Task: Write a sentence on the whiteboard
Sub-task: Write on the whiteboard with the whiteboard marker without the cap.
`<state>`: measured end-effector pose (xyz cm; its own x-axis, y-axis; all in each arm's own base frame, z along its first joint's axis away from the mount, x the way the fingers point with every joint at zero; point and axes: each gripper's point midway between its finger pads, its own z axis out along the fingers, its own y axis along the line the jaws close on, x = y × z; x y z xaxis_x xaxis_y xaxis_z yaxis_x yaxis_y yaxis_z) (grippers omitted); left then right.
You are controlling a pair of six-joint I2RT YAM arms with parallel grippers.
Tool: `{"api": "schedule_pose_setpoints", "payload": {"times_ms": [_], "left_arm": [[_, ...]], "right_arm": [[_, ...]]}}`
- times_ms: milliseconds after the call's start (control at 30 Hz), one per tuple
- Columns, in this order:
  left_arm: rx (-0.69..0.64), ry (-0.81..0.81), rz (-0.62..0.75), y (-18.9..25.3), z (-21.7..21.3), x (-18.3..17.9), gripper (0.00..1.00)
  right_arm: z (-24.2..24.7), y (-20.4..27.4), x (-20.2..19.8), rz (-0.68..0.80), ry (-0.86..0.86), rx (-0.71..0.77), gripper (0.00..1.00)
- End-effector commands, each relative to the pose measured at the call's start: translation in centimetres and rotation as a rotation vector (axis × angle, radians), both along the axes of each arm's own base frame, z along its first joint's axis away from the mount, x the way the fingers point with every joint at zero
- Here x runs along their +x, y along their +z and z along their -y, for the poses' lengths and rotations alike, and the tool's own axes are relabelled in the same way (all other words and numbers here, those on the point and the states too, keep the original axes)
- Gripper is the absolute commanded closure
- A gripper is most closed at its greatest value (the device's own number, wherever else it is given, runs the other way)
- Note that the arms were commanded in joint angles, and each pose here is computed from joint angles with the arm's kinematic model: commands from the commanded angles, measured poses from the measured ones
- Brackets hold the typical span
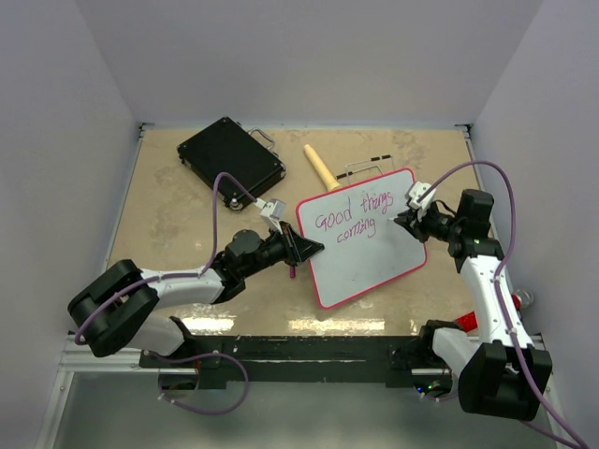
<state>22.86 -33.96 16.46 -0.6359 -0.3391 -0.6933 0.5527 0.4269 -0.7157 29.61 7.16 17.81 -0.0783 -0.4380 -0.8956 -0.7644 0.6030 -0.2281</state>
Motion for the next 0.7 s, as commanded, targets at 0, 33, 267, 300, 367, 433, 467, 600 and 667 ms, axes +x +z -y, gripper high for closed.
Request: {"api": "schedule_pose_setpoints", "payload": {"times_ms": [0,33,267,300,367,433,467,600,667], "left_arm": [[-0.05,-0.057,0.057,1.8,0.9,-0.5,1.0],[-0.048,-0.058,0.055,1.7,0.9,-0.5,1.0],[-0.053,-0.061,0.058,1.9,1.0,-0.5,1.0],[-0.053,-0.064,0.058,1.9,1.0,-0.6,1.0],[-0.053,-0.064,0.057,1.9,1.0,-0.6,1.0],[-0.052,-0.064,0.056,1.8,1.0,-0.6,1.0],[-0.051,-0.063,0.058,1.9,1.0,-0.5,1.0],[-0.052,-0.063,0.056,1.8,0.9,-0.5,1.0],[-0.051,-0.063,0.055,1.8,0.9,-0.6,1.0]], "right_arm": [[0.3,0.5,0.8,0.027,-0.015,0.002,1.0],[0.2,0.4,0.9,0.027,-0.013,0.003,1.0],[-0.2,0.5,0.6,0.024,0.013,0.02,1.0],[-0.4,0.5,0.5,0.026,0.026,0.023,1.0],[-0.6,0.5,0.3,0.023,0.036,0.025,1.0],[-0.7,0.3,0.1,0.012,0.049,0.024,1.0],[-0.8,0.2,0.0,0.006,0.055,0.024,1.0],[-1.0,-0.1,-0.4,-0.005,0.091,0.014,1.0],[-1.1,-0.4,-0.7,-0.025,0.099,0.015,1.0]]}}
